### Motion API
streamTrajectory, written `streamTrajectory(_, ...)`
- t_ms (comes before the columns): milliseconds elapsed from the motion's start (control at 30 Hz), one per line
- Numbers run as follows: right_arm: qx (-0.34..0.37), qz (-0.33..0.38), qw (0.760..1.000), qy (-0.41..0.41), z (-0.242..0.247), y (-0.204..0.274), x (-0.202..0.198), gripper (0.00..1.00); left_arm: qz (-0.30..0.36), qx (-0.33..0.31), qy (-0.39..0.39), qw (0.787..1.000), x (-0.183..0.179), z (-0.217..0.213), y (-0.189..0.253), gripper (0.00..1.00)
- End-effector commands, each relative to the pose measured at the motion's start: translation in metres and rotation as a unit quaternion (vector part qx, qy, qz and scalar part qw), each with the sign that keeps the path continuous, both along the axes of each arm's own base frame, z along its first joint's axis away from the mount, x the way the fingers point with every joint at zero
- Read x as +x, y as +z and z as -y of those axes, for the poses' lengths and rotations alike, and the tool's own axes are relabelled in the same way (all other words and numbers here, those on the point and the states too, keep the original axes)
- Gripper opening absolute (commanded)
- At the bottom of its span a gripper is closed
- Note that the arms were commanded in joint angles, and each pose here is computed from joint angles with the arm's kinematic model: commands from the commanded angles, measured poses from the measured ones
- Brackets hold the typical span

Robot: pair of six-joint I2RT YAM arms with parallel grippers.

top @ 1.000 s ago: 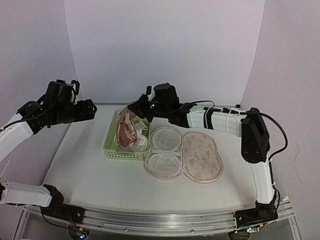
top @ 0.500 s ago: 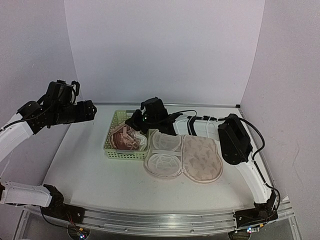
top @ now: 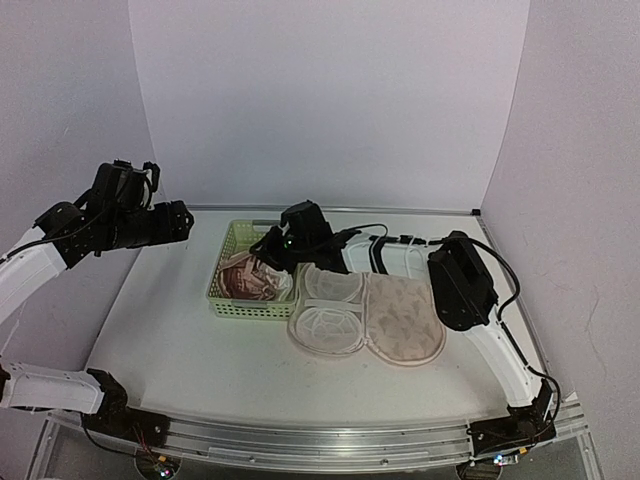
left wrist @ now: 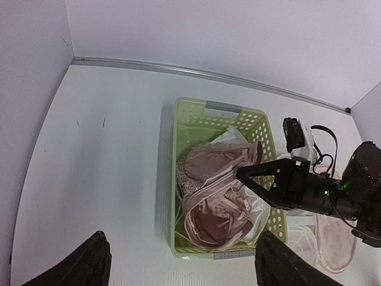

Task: Unzip the laundry bag and remove the bra
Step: Place the bra in the bin, then close the laundry bag lid on the laundry bag.

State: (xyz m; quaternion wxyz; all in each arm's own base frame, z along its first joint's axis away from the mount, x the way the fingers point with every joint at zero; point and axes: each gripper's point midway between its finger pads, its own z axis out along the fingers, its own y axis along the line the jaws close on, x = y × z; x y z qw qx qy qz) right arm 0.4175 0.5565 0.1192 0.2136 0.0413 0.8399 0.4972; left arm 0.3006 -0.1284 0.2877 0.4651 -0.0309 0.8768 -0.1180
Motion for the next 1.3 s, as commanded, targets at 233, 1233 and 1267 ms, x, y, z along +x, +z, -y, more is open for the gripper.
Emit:
streamTrajectory(233, 0.020, 0.014, 1.000, 0.019, 0.023, 0.060, -0.023, 0.36, 0.016, -0.014, 0.004, 1.000, 0.005, 0.001, 0.015, 0.84)
streamTrajectory(1233, -0.163, 0.104, 0.978, -0.079, 0.237, 0.101, -0.058, 0.52, -0.035, -0.007, -0.038, 0.999, 0.035, 0.038, -0.020, 0.84)
streamTrajectory(1267, -0.176, 0.103, 0.975, -0.086, 0.252, 0.098, -0.059, 0.53, -0.041, -0.006, -0.040, 0.998, 0.037, 0.040, -0.025, 0.84)
